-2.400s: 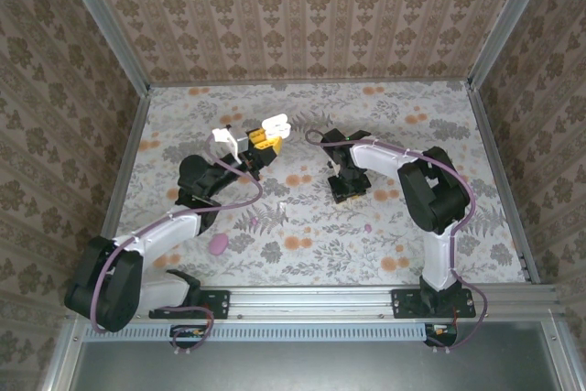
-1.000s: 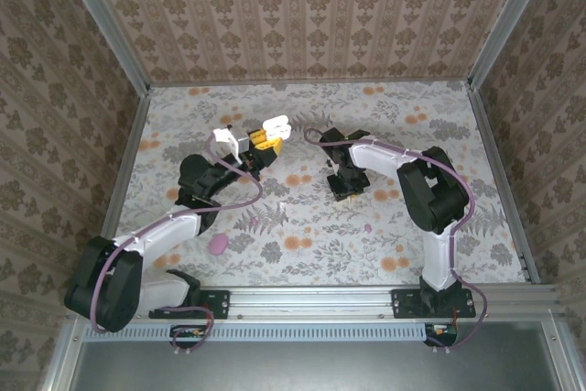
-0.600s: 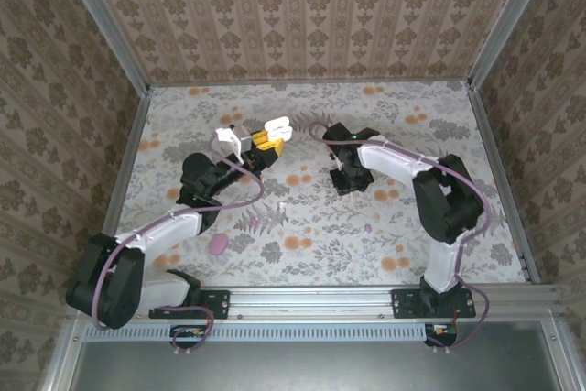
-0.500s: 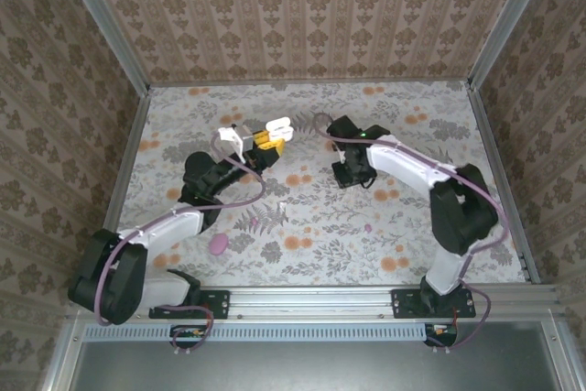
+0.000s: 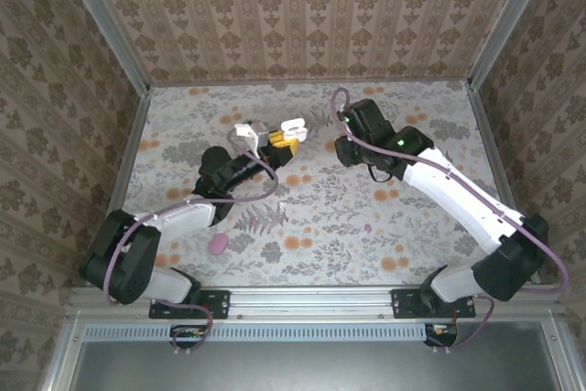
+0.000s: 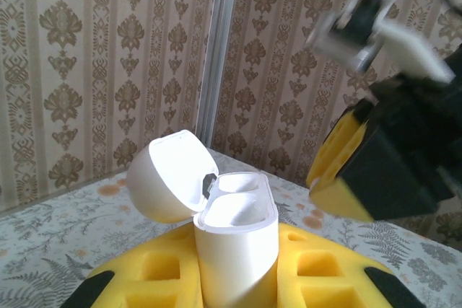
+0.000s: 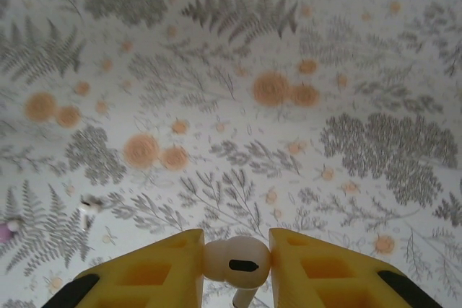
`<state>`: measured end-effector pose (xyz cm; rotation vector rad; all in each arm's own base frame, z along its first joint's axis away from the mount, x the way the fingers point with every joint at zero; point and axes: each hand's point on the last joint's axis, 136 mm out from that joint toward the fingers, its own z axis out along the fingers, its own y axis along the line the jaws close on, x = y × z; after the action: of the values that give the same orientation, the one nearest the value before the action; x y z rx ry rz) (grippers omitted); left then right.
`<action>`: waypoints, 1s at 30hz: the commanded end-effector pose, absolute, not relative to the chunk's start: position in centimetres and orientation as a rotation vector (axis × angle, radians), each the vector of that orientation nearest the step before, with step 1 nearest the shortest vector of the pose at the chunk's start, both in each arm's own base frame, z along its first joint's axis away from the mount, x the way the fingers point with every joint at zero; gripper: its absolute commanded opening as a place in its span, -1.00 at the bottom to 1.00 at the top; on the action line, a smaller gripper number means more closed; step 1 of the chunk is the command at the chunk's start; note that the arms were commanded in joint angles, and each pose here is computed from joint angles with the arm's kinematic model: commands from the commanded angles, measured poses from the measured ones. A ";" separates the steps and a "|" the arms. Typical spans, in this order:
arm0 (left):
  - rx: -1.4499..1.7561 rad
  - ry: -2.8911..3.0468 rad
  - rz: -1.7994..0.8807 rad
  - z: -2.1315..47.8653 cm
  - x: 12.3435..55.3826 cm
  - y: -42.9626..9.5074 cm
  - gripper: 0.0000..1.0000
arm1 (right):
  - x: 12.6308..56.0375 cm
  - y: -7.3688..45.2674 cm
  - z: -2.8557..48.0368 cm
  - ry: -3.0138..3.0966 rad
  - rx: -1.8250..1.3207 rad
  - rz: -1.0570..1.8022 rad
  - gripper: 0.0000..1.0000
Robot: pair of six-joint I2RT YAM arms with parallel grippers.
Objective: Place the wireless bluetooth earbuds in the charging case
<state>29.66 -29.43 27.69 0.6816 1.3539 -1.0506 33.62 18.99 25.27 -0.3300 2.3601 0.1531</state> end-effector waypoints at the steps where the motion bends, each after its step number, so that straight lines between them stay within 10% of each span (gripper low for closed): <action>1: 0.666 1.279 -1.082 30.1 29.6 -30.0 -0.70 | 33.9 19.1 31.2 2.180 -0.304 0.177 -0.41; 30: 0.741 1.192 -1.134 32.2 27.4 -31.6 -0.70 | 34.1 26.0 36.6 1.959 -0.415 0.397 -0.41</action>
<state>28.15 -31.40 29.48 0.7316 1.2801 -1.1121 34.05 25.00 34.72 -0.3989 2.0146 0.3484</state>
